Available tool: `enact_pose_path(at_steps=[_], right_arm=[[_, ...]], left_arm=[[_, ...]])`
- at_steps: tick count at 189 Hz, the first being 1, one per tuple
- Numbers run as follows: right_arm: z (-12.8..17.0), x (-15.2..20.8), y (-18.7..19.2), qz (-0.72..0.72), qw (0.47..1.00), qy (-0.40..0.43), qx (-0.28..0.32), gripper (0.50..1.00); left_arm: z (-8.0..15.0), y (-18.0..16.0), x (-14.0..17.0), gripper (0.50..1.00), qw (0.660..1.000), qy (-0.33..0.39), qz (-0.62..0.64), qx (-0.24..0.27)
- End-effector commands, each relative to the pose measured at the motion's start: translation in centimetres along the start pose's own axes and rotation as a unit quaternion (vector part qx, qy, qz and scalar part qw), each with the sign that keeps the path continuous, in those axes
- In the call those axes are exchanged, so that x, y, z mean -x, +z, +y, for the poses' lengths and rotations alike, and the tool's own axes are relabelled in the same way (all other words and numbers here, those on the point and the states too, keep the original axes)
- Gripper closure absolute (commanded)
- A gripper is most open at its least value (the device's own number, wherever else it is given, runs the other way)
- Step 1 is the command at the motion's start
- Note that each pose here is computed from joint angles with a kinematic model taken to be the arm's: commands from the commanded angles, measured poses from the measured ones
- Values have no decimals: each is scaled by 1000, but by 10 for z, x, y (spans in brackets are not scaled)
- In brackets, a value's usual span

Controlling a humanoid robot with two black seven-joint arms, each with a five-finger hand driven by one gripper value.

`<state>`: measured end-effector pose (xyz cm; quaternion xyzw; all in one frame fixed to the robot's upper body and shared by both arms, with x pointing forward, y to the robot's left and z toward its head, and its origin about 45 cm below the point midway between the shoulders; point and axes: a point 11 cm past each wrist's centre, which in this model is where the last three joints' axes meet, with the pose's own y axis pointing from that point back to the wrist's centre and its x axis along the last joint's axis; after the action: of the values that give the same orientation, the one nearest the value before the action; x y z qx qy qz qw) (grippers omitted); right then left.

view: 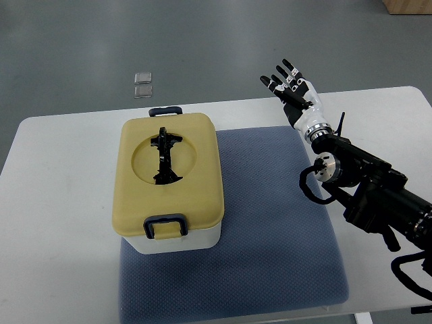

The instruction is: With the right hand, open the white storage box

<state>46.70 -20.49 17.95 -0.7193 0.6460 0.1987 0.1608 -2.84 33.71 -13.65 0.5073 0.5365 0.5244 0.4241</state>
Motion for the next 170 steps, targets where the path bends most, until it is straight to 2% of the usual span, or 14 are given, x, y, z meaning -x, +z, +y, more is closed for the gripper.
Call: enact_pose_path(at_steps=[1,170], right_arm=[[0,0,0,0,1000,1,0,570],[0,-2,-1,2,1000,2,-2,570]], left_arm=[[0,0,0,500,1000,0,1,0],[0,1,2,500,1000,-3,0,1]])
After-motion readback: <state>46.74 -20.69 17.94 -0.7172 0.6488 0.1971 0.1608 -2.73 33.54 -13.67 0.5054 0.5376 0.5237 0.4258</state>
